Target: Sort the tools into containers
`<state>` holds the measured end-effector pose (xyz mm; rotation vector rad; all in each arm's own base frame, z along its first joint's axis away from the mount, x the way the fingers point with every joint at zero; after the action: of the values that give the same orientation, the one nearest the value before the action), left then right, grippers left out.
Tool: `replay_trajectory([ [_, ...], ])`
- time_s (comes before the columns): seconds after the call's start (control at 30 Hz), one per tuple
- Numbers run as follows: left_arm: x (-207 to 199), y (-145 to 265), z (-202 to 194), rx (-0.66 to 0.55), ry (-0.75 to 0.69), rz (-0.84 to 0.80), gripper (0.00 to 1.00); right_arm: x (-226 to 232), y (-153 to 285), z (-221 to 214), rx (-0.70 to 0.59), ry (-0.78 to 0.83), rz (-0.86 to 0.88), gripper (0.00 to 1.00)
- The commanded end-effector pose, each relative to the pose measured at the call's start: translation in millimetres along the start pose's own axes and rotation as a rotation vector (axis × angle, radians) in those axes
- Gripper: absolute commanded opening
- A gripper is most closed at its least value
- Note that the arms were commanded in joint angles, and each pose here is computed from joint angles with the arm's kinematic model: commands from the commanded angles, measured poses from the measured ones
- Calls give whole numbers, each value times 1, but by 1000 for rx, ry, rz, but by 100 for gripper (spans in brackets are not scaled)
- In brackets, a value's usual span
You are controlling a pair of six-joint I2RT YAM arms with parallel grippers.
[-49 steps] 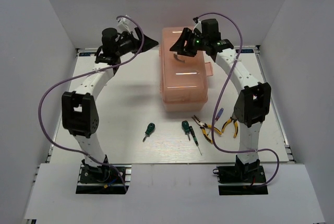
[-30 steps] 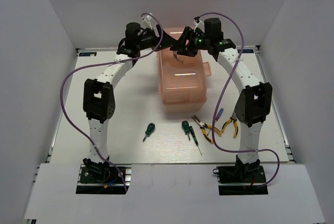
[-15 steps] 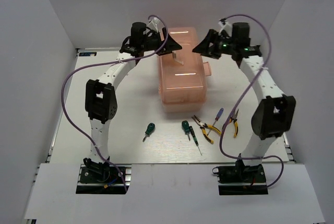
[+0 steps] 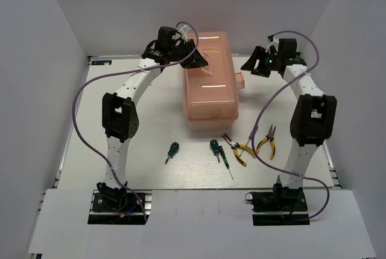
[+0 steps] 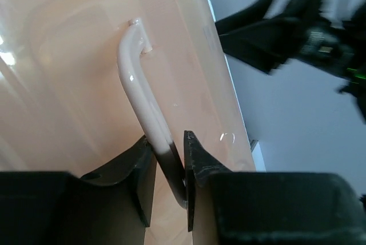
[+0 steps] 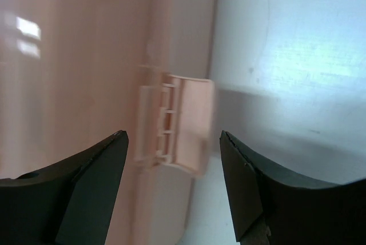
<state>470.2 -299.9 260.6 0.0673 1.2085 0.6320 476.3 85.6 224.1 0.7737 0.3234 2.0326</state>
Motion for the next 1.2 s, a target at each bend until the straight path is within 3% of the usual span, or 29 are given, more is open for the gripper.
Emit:
replay_trajectory([
  [0.0, -2, -2, -2, 7, -23, 43, 27, -2, -15, -6, 42, -26, 71, 72],
  [0.07, -3, -3, 0, 7, -13, 43, 18, -8, -26, -13, 61, -30, 80, 72],
  [0.23, -4, -6, 3, -11, 6, 38, 12, -22, -46, -24, 84, -47, 99, 73],
  [0.3, -6, -7, 5, -17, 10, 31, 9, -18, -50, -30, 93, -67, 146, 68],
  [0.37, -7, -7, 6, -22, 17, 25, 4, -8, -51, -32, 79, -106, 260, 42],
  [0.43, -16, -5, 11, -39, 20, 5, 0, -6, -51, -38, 83, -118, 284, 0],
  [0.6, -42, 12, 28, -111, 15, -52, 0, -30, -40, -36, 59, -143, 229, 0],
  [0.8, -51, 98, 83, -362, -8, 39, 0, -64, -19, -17, 20, -38, 7, 0],
  [0.97, 6, 186, 109, -564, 55, 324, 0, -88, -4, -9, 17, 13, -141, 0],
  [1.17, 70, 241, 97, -571, 106, 651, 0, -97, 1, -13, 29, 26, -175, 0],
])
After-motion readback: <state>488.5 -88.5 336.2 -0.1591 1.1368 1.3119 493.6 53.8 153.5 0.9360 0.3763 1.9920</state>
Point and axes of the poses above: each gripper's point midway between its finger pads, its own y axis back along the fingers, its own x axis along the line the jaws close on, z = x × y, the point moved 5 cm from there along y, back along the fingers, and after that the axes turned 13 degrees about y, right-handed, at the moved point
